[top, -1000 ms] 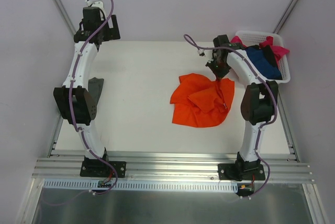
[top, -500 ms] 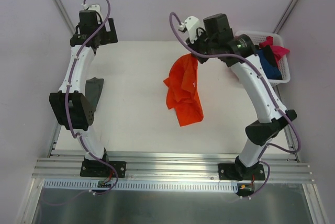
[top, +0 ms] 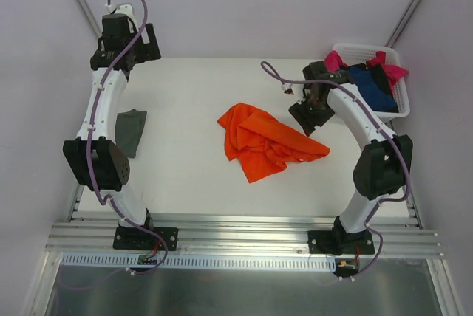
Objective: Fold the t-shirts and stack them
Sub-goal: Flatten out the tshirt
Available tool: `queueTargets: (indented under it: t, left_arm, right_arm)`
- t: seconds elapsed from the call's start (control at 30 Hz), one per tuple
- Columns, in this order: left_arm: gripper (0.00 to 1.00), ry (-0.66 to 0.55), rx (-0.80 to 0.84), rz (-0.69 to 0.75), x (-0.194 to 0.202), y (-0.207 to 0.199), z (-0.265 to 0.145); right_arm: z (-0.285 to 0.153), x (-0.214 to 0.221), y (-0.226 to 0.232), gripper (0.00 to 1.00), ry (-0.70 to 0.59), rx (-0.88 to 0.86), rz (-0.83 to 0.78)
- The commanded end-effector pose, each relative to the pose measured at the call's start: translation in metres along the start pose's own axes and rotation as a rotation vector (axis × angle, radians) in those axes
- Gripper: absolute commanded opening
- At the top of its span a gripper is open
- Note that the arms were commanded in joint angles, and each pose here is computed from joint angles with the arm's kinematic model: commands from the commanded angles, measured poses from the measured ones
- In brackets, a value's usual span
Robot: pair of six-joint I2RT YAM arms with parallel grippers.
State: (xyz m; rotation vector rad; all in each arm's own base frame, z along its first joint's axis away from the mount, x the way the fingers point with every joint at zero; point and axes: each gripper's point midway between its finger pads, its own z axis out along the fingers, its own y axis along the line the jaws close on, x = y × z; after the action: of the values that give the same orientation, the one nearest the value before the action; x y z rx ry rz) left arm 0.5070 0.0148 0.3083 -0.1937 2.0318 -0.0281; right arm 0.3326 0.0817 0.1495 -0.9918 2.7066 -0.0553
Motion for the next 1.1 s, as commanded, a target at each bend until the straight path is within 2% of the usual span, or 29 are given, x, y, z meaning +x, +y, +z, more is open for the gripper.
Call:
queueTargets:
  t: [0.0,0.07,0.17,0.27,0.4,0.43,0.5,0.67,0.77,0.9,1.07]
  left_arm:
    - [0.99,-0.035,0.026,0.008,-0.010,-0.004,-0.012]
    - [0.99,-0.015,0.027,0.016,-0.002,-0.004,-0.007]
    - [0.99,0.008,0.018,0.050,0.006,0.000,0.002]
    - [0.99,0.015,0.003,0.087,0.009,0.001,0.010]
    - [0.99,0.013,-0.046,0.169,0.010,0.007,0.013]
    - [0.99,0.010,-0.049,0.175,0.008,0.008,0.012]
    - [0.99,0.007,-0.009,0.194,0.009,-0.008,0.010]
    - [0.99,0.011,-0.010,0.195,0.010,-0.011,0.014]
    - [0.99,0.011,0.010,0.199,0.011,-0.018,0.013]
    - [0.99,0.014,0.015,0.196,0.012,-0.020,0.015]
    - [0.99,0.021,0.023,0.196,0.014,-0.021,0.019]
  right_arm:
    - [-0.047,-0.028,0.006,0.59,-0.194,0.011,-0.121]
    - [-0.048,-0.042,0.020,0.57,-0.286,-0.030,-0.230]
    - [-0.038,-0.031,0.055,0.53,-0.323,-0.145,-0.406]
    - [-0.026,-0.018,0.082,0.47,-0.366,-0.253,-0.506]
    - [-0.010,-0.014,0.105,0.46,-0.338,-0.389,-0.539]
    - [0.003,-0.011,0.109,0.45,-0.278,-0.434,-0.521]
    - [0.004,-0.026,0.106,0.44,-0.278,-0.442,-0.493]
    - [0.035,-0.068,0.094,0.38,-0.247,-0.451,-0.456]
    - [0.044,-0.078,0.093,0.37,-0.238,-0.448,-0.448]
    - [0.053,-0.062,0.101,0.34,-0.183,-0.460,-0.526]
    - [0.046,-0.039,0.116,0.29,-0.133,-0.510,-0.513]
